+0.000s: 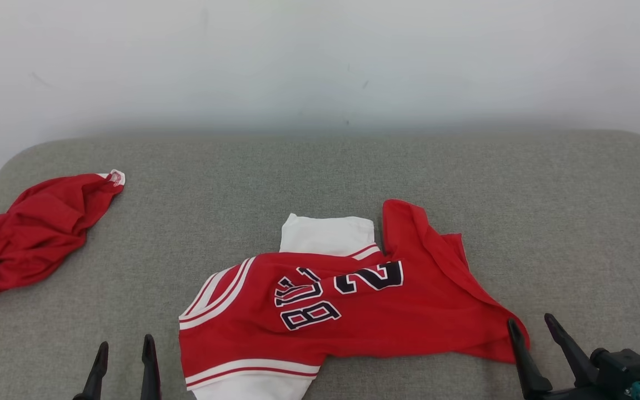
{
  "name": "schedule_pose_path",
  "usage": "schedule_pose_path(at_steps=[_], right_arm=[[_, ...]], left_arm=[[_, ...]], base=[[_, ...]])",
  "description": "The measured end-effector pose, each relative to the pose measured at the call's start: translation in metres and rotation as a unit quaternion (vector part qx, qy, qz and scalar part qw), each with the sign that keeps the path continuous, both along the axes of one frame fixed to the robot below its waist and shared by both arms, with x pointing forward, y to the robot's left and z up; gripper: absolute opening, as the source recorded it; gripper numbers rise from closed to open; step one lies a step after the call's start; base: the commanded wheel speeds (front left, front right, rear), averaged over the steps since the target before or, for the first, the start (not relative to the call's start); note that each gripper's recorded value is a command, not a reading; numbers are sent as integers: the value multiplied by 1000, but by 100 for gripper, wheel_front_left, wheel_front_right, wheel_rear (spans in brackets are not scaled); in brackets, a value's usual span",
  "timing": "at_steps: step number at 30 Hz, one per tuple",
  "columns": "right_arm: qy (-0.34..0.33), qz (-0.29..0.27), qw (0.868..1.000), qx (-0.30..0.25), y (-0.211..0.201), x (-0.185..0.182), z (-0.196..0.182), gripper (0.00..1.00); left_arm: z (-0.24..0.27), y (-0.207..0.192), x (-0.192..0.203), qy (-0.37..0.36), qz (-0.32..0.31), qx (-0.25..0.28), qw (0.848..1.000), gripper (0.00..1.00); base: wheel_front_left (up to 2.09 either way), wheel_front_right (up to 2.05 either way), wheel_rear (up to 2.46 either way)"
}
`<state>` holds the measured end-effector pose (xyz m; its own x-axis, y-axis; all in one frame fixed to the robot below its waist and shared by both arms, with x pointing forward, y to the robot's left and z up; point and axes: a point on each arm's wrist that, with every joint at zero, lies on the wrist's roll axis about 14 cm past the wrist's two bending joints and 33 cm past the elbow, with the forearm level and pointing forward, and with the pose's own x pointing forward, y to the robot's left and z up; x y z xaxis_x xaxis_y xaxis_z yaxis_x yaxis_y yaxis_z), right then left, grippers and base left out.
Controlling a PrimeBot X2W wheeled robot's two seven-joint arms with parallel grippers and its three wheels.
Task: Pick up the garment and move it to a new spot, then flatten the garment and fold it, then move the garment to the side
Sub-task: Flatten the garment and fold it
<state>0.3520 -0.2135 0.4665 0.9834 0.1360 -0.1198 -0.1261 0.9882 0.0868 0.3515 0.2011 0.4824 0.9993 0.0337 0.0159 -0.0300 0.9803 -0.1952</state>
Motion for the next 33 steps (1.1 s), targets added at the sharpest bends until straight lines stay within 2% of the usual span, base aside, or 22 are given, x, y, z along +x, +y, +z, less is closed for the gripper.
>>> schedule_pose_path(at_steps=[12,23,33], right_arm=[[-91,-18,996,2,1,3,40,100],[-116,-25,993,16,14,-3,52,100],[-121,-33,992,26,17,-7,53,100]], left_arm=[[14,9,-5,-21,11,19,1000,100],[22,14,-10,-30,12,57,998,100],[22,15,-15,-30,12,64,997,100]], base=[[0,0,0],[0,0,0],[0,0,0]])
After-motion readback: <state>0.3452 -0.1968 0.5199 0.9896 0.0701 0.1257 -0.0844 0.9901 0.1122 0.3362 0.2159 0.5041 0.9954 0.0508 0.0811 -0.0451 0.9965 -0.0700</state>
